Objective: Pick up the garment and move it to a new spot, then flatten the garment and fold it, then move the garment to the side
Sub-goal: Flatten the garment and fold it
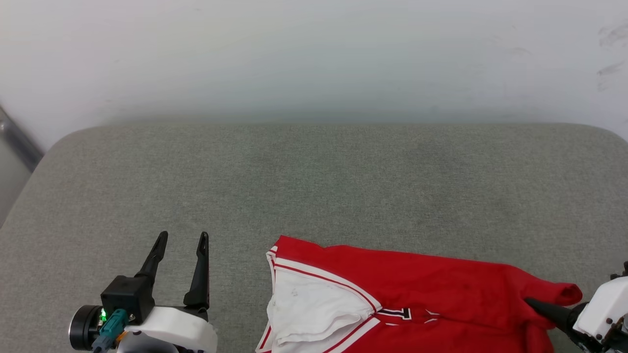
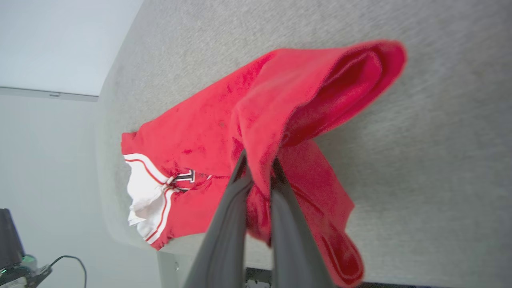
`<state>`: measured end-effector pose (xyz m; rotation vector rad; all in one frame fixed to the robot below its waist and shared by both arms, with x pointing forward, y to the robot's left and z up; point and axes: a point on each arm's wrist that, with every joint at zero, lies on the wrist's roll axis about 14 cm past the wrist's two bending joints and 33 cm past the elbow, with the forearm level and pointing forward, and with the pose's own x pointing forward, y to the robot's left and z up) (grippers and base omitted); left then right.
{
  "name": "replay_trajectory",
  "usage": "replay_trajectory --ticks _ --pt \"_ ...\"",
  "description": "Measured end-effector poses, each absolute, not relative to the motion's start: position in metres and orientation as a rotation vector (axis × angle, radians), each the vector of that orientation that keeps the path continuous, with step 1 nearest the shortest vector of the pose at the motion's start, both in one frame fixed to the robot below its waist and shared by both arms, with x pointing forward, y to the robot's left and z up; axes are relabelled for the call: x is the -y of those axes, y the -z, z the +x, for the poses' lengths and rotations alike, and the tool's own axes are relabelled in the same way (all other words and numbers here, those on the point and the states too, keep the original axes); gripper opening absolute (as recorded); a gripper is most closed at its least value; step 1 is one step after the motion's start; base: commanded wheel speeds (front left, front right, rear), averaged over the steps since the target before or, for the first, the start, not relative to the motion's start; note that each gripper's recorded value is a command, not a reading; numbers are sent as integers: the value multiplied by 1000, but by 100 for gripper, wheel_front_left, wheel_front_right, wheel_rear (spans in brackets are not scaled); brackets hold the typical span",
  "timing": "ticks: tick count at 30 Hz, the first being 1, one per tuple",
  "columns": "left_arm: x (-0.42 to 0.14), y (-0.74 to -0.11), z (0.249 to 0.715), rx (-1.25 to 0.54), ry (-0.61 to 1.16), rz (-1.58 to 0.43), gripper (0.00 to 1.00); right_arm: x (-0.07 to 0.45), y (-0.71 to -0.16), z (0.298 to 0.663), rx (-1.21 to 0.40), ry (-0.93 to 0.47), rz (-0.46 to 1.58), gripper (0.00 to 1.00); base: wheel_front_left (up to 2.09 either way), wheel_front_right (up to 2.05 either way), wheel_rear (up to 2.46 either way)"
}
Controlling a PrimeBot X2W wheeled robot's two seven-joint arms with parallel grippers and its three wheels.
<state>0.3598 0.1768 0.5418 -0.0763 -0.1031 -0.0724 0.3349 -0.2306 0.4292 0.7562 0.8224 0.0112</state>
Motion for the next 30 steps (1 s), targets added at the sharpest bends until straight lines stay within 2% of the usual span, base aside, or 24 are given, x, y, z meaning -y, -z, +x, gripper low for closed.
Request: replay_trajectory --ticks 7,13,19,25,27,28,30 --pt "-176 -540 358 90 79 -75 100 152 -457 342 -876 -386 1060 0 0 0 0" --pt "-178 -542 357 92 74 -76 100 68 -460 344 -963 -616 1100 0 0 0 0" --pt "-184 -540 357 85 58 -82 100 -6 -458 345 -1021 -749 1034 0 0 0 0" --pt "-196 -530 358 61 16 -86 100 -47 -439 352 -1055 -763 935 0 0 0 0" --pt "-201 -524 357 44 -1 -85 100 -53 -427 351 -1078 -751 889 76 0 0 0" --pt "-202 -522 357 38 -7 -87 100 -55 -423 349 -1090 -752 871 100 0 0 0" --pt "-204 -519 357 33 -13 -87 100 -60 -419 346 -1103 -762 838 100 0 0 0"
